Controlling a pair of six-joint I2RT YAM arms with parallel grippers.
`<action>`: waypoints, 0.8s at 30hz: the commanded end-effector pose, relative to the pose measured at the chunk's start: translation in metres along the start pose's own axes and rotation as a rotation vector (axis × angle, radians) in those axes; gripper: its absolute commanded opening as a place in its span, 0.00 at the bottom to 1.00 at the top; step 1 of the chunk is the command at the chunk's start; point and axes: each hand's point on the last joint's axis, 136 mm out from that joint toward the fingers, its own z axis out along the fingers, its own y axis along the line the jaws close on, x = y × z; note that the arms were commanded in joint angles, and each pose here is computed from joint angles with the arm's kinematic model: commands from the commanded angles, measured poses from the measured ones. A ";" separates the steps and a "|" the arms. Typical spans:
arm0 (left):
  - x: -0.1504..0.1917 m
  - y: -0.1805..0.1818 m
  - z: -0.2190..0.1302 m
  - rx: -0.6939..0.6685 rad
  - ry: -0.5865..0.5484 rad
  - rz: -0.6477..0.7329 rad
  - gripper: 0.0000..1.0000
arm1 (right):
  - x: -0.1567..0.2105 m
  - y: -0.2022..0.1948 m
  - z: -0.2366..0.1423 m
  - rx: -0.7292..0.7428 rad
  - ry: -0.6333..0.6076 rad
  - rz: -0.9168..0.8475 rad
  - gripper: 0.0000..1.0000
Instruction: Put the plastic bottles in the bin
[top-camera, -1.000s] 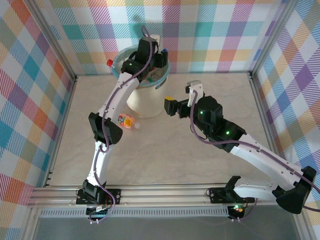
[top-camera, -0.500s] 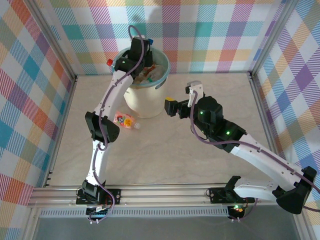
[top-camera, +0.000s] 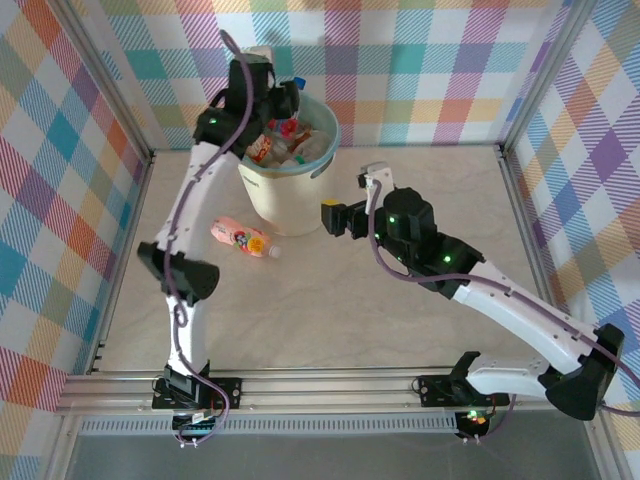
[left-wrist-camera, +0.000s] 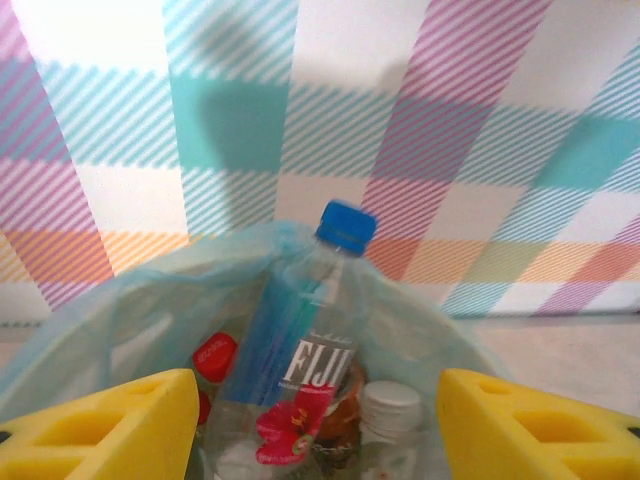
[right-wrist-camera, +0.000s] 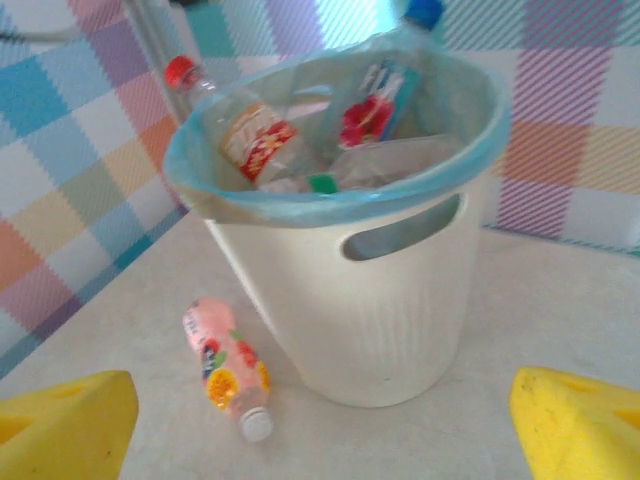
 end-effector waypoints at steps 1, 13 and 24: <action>-0.034 0.000 -0.067 0.071 -0.095 -0.013 0.65 | 0.003 0.037 0.009 -0.184 0.062 -0.067 0.90; 0.086 0.119 -0.195 -0.261 -0.074 -0.085 0.68 | 0.087 0.145 0.077 -0.485 0.315 -0.426 0.81; 0.193 0.208 -0.286 -0.536 -0.135 -0.258 0.69 | 0.181 0.120 0.179 -0.255 0.577 -0.460 0.80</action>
